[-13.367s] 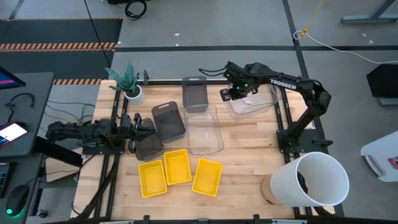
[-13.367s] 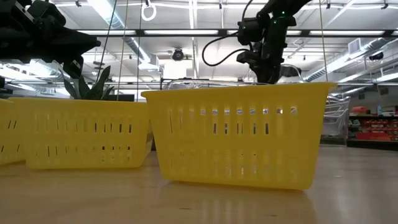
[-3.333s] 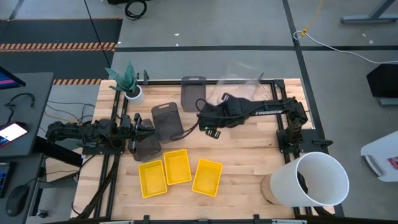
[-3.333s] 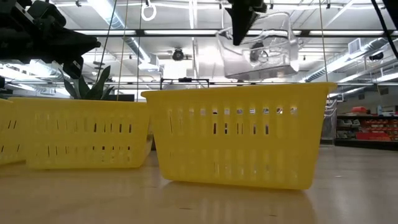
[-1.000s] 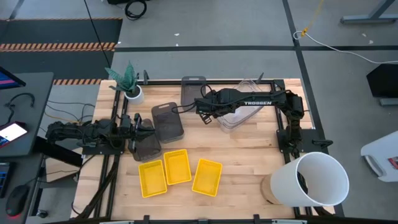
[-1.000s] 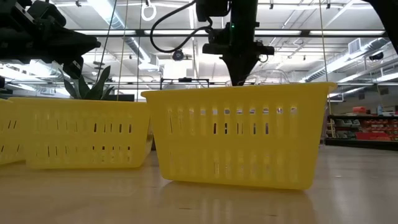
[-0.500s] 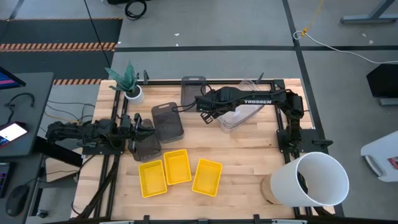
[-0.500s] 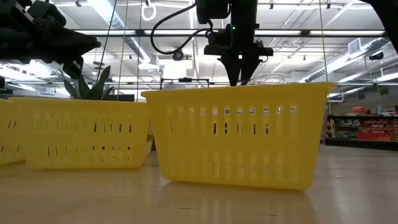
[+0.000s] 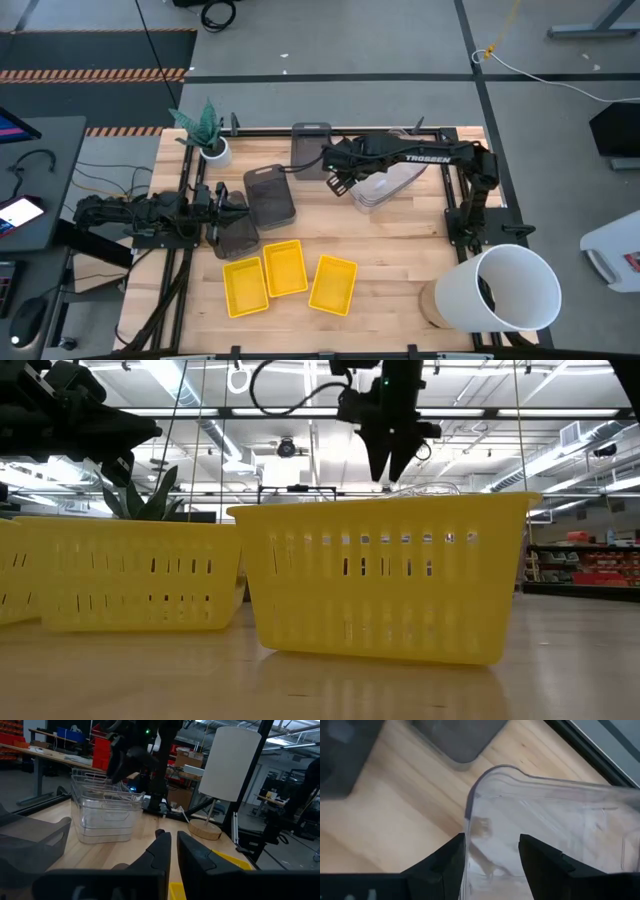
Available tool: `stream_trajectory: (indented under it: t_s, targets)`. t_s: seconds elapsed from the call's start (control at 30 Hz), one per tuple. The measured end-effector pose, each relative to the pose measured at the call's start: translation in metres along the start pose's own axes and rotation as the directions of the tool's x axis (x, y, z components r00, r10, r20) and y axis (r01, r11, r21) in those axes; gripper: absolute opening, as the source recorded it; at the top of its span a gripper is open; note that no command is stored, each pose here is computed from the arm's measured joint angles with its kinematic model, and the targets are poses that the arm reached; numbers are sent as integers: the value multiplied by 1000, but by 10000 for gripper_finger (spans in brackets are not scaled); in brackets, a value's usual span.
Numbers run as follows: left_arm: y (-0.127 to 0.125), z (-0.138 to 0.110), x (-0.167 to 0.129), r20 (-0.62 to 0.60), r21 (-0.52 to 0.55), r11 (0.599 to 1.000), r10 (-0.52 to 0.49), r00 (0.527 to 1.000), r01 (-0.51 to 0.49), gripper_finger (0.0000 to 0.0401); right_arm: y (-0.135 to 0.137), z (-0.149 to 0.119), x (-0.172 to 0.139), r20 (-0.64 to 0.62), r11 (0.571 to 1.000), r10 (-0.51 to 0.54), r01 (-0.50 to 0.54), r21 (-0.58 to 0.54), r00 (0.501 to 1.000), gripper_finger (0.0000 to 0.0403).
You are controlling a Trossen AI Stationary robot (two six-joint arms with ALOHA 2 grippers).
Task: Stack baskets by color
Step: Stack the left transparent bin on top of the right transparent bins, then stack the left yellow bin on top of the middle yellow bin
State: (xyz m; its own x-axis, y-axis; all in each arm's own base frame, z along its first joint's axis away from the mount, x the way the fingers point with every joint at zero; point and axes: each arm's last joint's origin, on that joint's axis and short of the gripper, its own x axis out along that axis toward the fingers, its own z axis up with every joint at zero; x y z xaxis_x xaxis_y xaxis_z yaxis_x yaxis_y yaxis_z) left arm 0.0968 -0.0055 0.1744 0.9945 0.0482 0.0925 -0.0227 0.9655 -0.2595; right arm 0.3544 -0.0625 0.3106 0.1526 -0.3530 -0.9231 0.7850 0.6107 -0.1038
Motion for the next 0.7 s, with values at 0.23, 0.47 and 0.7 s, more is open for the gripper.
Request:
stream_trajectory:
  t_s: [0.23,0.47,0.7]
  targets:
    - [0,0,0,0,0,1000,0,1000,0,31,-4,1,-20,57,979,104,-93,-180,993,190]
    - [0,0,0,0,-1,1000,0,1000,0,35,16,-6,-28,174,930,139,-68,-361,975,188]
    - [0,0,0,0,0,1000,0,1000,0,38,31,-24,-26,237,870,212,-73,-488,948,180]
